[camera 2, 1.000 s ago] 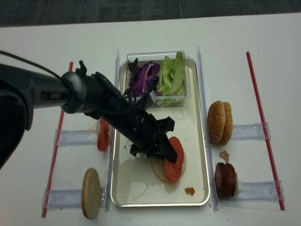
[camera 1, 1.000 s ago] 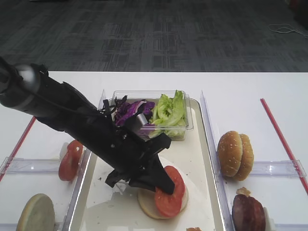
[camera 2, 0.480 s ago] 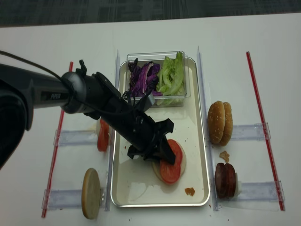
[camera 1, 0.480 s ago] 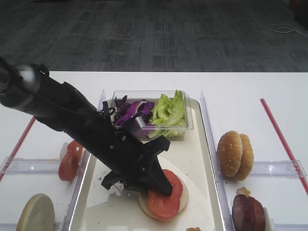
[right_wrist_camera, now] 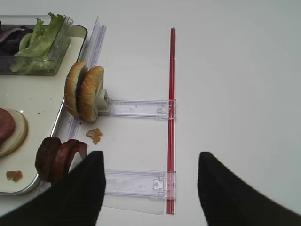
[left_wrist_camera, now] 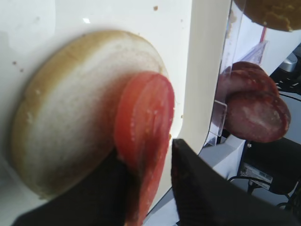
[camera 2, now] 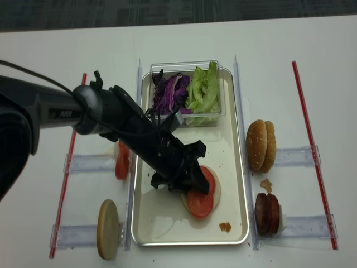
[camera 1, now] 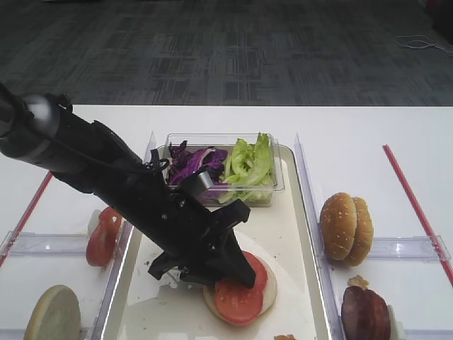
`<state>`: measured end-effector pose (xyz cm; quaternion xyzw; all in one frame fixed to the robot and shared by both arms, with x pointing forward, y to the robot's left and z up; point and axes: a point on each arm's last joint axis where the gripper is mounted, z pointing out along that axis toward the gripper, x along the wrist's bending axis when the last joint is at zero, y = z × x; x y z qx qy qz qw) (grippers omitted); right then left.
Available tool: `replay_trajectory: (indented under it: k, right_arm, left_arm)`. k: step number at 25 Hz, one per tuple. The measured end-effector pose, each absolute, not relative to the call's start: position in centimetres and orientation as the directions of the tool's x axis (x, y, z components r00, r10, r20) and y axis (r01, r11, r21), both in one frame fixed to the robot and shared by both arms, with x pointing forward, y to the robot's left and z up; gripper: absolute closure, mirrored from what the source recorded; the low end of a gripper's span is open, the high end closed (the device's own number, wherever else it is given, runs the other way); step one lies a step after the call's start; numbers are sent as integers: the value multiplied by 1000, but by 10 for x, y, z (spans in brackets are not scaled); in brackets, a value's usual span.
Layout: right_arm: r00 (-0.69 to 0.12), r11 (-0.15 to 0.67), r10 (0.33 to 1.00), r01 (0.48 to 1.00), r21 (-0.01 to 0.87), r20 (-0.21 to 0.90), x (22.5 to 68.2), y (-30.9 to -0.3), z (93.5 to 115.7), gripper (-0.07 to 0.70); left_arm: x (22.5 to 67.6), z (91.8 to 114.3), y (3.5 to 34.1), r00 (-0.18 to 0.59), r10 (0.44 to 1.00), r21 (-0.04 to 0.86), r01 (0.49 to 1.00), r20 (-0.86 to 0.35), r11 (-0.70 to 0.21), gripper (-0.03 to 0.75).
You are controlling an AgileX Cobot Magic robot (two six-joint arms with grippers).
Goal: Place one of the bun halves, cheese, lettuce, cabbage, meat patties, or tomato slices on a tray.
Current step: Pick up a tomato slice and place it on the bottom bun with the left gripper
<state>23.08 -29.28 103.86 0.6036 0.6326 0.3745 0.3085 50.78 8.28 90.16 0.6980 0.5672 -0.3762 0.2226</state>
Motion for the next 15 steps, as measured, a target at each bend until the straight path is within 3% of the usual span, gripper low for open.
replay_trajectory:
  k: [15]
  right_arm:
    - [-81,-9,995,533,846,62,231,-293,1039,181]
  left_arm:
    - [507,900,84,78,641,-126,956,-764,-266,517]
